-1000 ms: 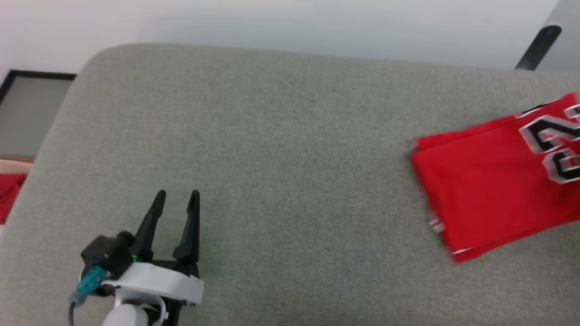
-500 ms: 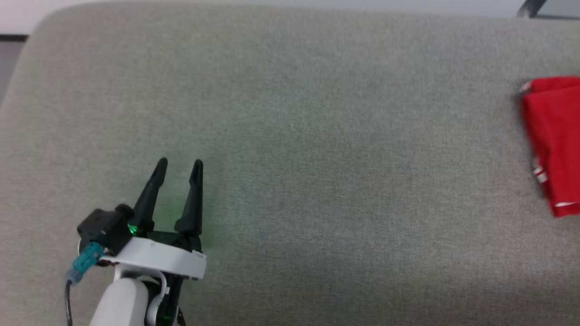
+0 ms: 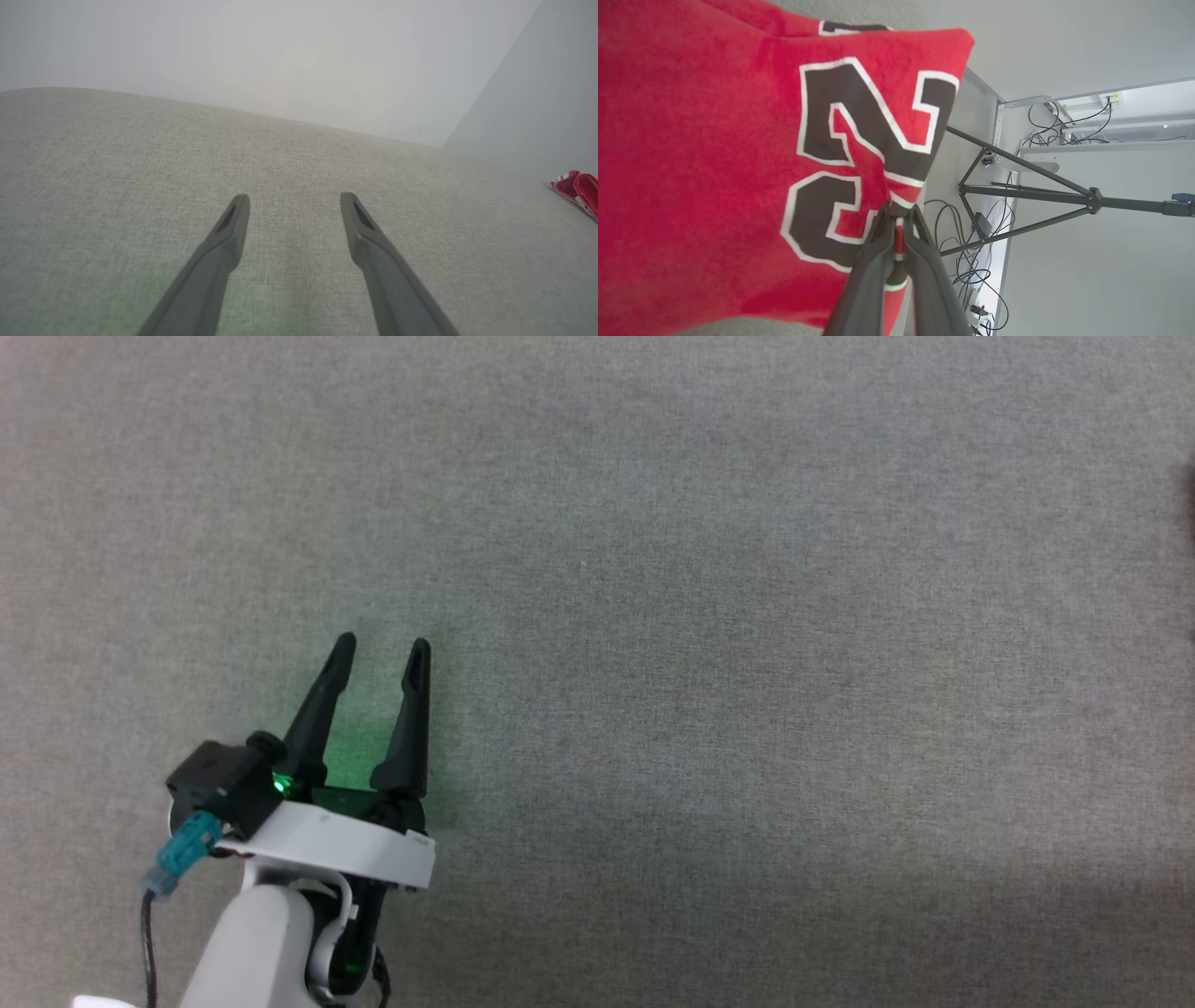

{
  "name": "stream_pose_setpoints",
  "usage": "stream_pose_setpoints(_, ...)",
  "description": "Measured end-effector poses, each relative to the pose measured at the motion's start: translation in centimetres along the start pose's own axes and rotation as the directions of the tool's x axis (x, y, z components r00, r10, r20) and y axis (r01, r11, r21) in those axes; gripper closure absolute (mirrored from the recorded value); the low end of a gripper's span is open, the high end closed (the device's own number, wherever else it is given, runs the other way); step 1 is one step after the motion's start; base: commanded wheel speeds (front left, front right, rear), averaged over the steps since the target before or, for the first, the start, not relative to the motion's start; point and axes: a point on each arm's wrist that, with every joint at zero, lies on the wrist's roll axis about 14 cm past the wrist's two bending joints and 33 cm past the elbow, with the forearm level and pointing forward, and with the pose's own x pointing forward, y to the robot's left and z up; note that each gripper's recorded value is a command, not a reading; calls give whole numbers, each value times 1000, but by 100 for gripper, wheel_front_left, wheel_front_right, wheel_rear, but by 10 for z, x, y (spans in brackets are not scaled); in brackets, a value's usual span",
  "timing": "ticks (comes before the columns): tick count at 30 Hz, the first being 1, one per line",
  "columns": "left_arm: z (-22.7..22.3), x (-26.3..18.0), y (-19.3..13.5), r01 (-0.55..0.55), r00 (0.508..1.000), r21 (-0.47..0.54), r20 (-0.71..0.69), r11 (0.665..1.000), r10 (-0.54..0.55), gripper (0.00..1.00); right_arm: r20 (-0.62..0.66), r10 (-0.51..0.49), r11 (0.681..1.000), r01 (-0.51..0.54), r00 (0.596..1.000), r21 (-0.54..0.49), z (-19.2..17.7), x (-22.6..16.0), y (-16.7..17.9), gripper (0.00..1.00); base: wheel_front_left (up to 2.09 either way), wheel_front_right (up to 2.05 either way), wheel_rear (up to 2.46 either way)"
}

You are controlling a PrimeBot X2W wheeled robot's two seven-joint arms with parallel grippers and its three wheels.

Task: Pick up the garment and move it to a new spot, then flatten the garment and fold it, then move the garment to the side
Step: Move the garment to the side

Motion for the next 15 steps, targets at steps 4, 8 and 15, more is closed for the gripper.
stream_pose_setpoints(4,0,2,0,3,1000,2,0,1000,-3,0,-15,6,1000,-6,1000,16,-5,4,8,100,0,0,0)
stream_pose_setpoints(8,1,1,0,4,1000,5,0,1000,-4,0,-8,9,999,-8,1000,31,-5,3,13,67,0,0,0)
stream_pose_setpoints(15,11,-4,-2,4,1000,10,18,1000,-4,0,53,5,998,-8,999,62,9,-14,11,0,0,0,0)
